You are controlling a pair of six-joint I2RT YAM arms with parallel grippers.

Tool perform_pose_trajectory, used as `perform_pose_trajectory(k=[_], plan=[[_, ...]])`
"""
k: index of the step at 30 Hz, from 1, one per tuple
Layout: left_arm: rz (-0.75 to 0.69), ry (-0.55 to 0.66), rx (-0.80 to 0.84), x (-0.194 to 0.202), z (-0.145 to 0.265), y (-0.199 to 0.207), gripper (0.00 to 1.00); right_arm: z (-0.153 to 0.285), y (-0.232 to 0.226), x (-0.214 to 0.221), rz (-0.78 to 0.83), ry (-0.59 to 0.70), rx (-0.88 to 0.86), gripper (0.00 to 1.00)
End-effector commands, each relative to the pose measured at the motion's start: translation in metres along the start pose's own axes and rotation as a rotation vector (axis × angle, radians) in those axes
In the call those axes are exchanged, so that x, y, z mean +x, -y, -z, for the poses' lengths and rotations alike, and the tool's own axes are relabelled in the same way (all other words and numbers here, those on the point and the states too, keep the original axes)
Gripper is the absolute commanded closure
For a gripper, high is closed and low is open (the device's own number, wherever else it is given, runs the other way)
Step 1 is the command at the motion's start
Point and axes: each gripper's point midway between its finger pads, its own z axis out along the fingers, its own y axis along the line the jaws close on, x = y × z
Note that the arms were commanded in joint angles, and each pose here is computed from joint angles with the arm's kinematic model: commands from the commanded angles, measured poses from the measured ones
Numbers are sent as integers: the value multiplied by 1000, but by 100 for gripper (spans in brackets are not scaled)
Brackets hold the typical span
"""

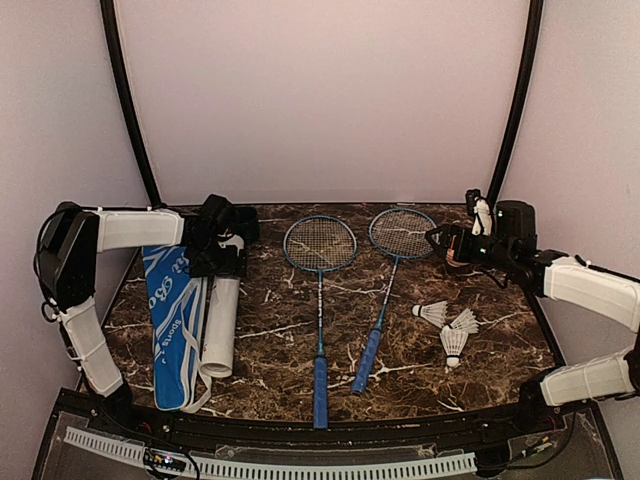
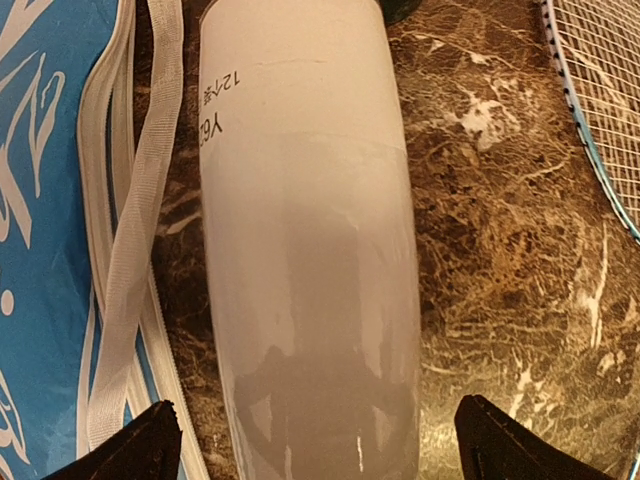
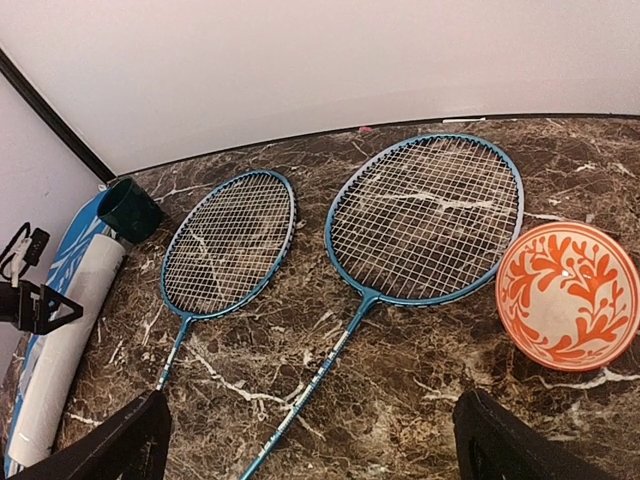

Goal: Pack up the badminton gear

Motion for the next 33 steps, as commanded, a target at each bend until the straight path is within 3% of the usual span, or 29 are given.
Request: perform_pose_trajectory(k=[1,12,20,26,33], plan=[[32,-29,-92,-8,-10,-10,2,5,-8,-13,1,63,-35,1],[20,-23,-186,-17,-46,-15,16,3,-8,-11,-5,69,-48,1],[25,-34,-138,-24,-63,-1,19,3,-9,-8,-4,61,-52,1],[-2,-28,-81,-29,-51,9,36,4,-12,-10,0,58,-67,1],[-123,76,37,-54,-3,40,49,6,-20,-14,3,61,-105,1]])
